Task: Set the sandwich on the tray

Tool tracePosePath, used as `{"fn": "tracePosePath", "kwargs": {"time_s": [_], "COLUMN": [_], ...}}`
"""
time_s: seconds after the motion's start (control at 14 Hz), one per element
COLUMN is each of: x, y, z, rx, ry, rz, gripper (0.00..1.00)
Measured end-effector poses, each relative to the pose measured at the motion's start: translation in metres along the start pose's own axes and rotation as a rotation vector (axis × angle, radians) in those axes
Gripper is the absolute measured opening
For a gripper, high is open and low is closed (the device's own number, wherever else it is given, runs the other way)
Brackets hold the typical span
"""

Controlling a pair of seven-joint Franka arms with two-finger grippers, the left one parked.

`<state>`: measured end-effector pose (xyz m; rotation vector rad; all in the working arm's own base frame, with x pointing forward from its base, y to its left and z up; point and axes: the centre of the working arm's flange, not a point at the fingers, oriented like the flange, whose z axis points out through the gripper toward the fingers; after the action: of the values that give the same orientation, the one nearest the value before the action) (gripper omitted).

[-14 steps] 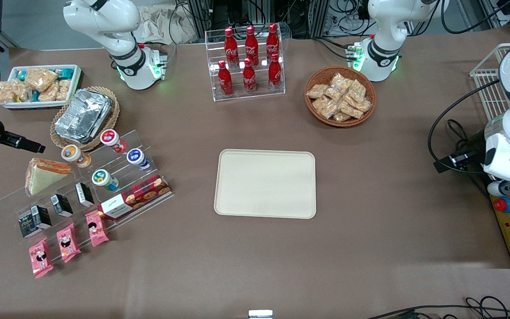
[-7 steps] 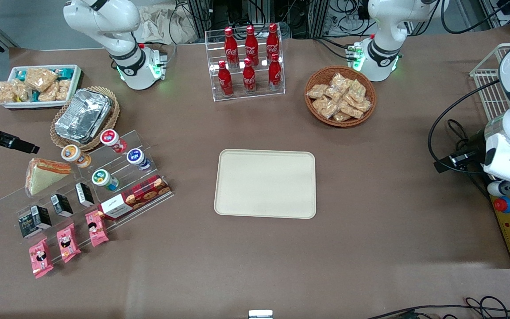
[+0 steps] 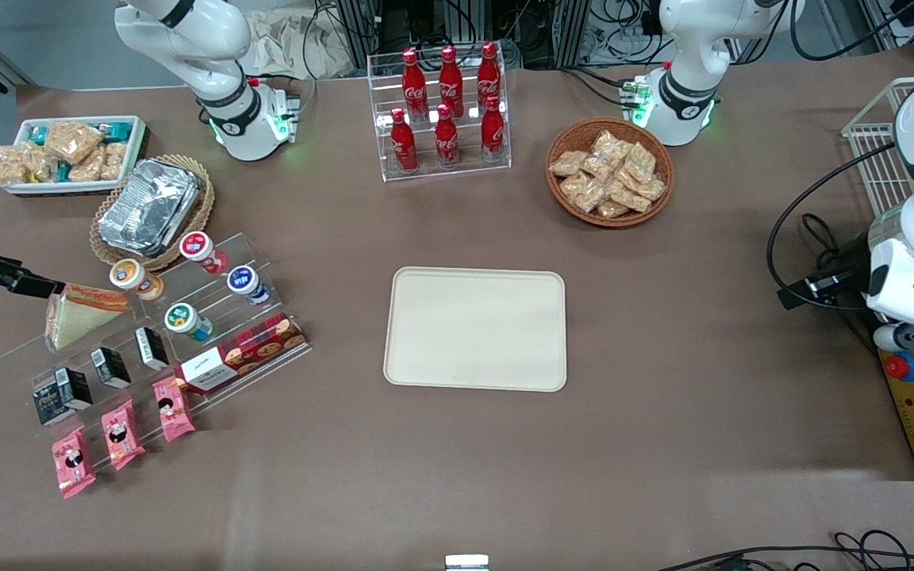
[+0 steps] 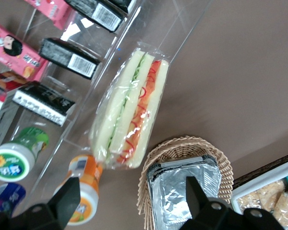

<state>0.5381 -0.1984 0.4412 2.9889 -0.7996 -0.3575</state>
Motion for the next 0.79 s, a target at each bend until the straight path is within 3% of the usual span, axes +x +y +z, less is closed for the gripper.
{"fn": "tracePosePath", "kwargs": {"time_s": [0.14,0.79], "x": [0.002,0.017], "y": [-0.003,-0.01], "z": [0.005,0.041], "rx": [-0.003,0.015], "ry": [-0.006,0.034], "rz": [0.042,0.064], "gripper": [0.98,0.98]}}
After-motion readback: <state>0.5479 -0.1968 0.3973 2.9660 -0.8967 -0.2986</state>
